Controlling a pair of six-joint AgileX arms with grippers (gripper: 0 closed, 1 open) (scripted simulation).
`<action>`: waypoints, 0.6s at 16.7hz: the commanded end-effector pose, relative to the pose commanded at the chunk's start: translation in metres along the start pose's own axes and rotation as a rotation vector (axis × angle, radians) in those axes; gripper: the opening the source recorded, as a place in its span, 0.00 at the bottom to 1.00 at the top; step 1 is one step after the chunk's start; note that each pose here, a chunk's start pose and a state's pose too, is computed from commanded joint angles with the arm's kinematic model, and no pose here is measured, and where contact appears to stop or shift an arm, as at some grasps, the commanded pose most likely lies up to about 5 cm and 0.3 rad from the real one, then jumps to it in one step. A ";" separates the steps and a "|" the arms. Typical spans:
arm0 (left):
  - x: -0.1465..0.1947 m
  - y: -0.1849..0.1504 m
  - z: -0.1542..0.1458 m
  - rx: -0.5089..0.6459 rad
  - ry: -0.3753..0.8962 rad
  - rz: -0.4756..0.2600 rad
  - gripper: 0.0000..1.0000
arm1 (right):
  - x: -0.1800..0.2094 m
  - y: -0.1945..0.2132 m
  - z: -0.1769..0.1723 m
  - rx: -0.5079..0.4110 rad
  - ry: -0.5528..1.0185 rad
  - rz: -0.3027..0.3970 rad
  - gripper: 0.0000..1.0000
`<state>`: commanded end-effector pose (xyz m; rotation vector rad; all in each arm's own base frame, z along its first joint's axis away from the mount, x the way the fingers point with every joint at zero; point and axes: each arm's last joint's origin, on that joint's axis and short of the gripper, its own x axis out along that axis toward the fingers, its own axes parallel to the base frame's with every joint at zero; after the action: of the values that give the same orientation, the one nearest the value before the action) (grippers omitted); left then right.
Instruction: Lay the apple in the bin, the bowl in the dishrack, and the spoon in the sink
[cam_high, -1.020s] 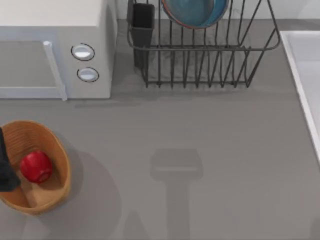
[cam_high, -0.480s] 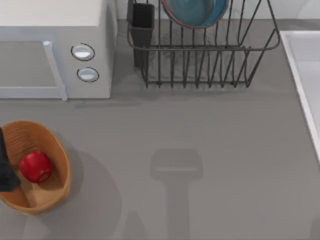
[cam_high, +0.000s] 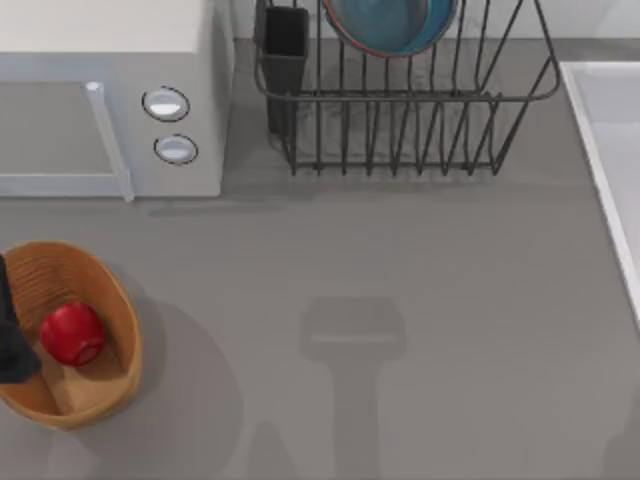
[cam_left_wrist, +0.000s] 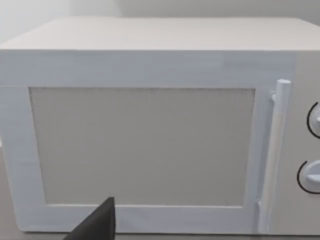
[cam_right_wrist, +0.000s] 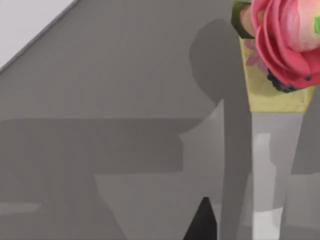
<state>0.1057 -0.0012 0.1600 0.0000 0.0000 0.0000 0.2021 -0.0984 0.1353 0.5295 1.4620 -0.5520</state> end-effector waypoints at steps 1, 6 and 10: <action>0.000 0.000 0.000 0.000 0.000 0.000 1.00 | -0.008 0.000 0.001 -0.001 0.001 0.000 0.00; 0.000 0.000 0.000 0.000 0.000 0.000 1.00 | -0.056 0.000 0.002 -0.001 0.003 -0.001 0.00; 0.000 0.000 0.000 0.000 0.000 0.000 1.00 | -0.079 -0.001 -0.002 -0.002 0.000 0.000 0.00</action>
<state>0.1057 -0.0012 0.1600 0.0000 0.0000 0.0000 0.1978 -0.0959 0.2143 0.5279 1.4620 -0.5506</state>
